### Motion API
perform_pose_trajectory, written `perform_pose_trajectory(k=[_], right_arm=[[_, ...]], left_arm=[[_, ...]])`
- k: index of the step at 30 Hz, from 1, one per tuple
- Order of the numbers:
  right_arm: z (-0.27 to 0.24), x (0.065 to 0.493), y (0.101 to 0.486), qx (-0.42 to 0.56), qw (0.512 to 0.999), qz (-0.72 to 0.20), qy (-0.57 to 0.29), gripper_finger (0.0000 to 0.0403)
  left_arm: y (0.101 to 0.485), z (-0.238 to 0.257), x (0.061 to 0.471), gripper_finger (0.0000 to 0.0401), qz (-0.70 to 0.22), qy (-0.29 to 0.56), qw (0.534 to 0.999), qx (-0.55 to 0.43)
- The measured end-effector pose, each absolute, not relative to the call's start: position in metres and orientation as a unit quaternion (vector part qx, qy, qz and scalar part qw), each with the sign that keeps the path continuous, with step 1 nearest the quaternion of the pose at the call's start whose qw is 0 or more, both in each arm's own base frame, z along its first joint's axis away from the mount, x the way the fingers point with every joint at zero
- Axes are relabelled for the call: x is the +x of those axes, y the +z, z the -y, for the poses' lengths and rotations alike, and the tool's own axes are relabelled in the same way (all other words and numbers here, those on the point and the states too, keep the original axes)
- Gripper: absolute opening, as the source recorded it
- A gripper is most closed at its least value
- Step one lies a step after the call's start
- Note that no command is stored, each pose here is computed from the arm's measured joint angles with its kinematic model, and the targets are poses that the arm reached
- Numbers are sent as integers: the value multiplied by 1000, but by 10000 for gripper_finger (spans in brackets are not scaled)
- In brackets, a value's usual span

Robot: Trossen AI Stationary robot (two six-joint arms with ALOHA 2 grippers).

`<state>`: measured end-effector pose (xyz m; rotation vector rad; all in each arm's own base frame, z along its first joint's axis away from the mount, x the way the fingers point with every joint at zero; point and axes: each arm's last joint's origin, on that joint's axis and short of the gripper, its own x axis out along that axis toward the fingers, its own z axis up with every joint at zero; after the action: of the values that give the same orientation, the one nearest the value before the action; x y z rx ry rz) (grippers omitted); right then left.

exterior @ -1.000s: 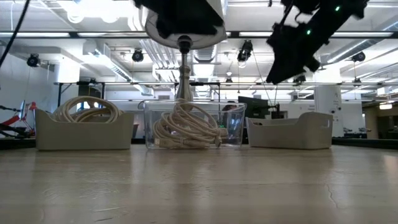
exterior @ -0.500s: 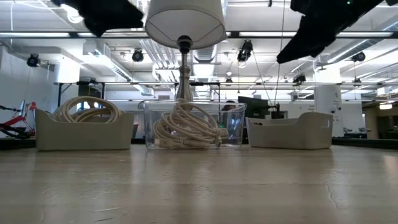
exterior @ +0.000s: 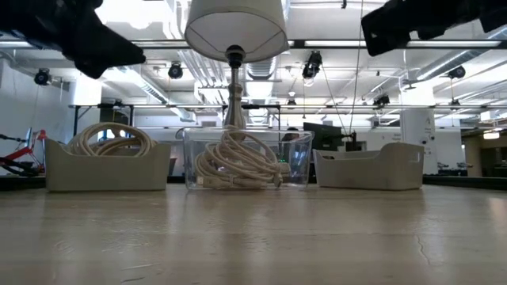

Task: Pick & Place USB Port
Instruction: Return to Home Position

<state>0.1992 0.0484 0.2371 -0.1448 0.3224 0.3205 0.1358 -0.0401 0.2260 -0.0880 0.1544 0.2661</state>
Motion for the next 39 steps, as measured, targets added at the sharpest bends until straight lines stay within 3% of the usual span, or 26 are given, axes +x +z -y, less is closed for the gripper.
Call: perform_pose_trajectory(k=[16,39], right_arm=[[-25,150,198,-30,990,-80,115,59],[-14,113,169,-23,997,5,70,59]], left_arm=[[213,30,122,7,-63,214,975,6],[171,24,108,11,-41,218,975,-2]])
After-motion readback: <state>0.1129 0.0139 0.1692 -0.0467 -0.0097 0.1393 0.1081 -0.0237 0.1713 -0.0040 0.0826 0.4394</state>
